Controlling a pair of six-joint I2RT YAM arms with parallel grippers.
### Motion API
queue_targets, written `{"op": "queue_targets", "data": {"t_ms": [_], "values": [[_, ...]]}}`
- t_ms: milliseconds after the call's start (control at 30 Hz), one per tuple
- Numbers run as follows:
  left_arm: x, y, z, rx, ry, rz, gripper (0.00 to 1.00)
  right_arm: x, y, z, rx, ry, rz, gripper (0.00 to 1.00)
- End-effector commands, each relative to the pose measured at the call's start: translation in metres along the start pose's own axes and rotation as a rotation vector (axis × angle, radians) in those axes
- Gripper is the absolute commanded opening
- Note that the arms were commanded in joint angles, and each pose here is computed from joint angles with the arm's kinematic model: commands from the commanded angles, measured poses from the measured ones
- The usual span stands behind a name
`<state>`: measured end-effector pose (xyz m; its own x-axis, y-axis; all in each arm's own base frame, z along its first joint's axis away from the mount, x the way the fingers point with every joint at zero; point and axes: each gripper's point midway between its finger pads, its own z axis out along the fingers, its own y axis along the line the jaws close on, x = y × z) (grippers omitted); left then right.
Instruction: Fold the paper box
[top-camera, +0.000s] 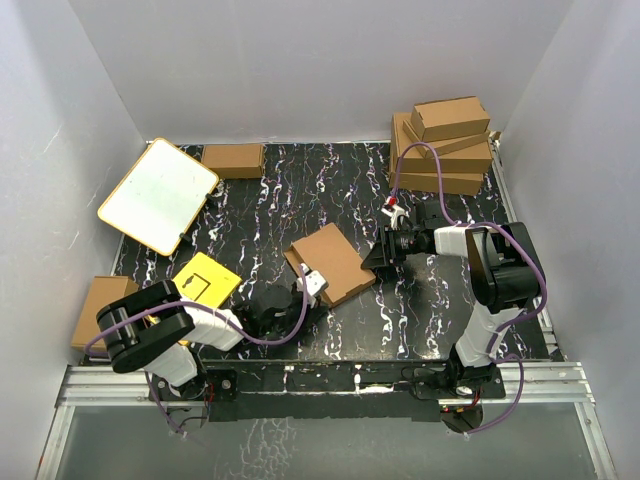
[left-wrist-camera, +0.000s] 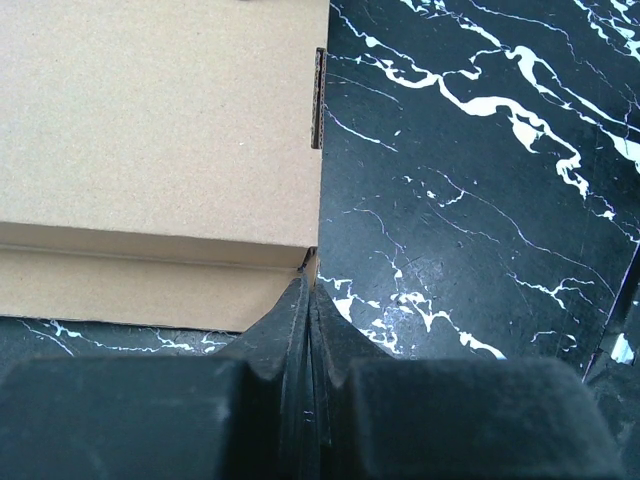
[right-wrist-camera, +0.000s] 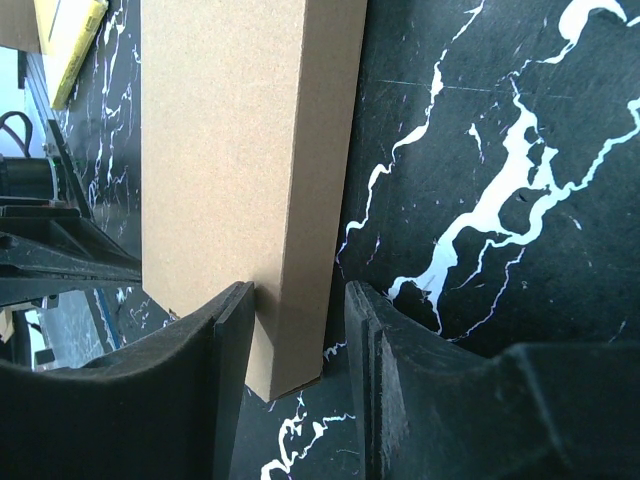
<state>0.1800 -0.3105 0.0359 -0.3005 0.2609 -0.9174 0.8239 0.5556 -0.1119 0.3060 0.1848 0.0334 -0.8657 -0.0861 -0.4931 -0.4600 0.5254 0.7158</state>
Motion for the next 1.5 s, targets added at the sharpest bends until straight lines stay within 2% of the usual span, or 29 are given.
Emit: {"op": "queue_targets", "data": {"t_ms": [0,1467], "values": [[-0.01,0.0,-0.003,0.006,-0.034,-0.022,0.0,0.002,-0.023,0.003,0.094,0.009,-0.001,0.46],[-0.024,0.006,-0.001,0.001,-0.055,-0.138,0.0,0.002,-0.022,0.003,0.09,0.012,-0.002,0.45]]}}
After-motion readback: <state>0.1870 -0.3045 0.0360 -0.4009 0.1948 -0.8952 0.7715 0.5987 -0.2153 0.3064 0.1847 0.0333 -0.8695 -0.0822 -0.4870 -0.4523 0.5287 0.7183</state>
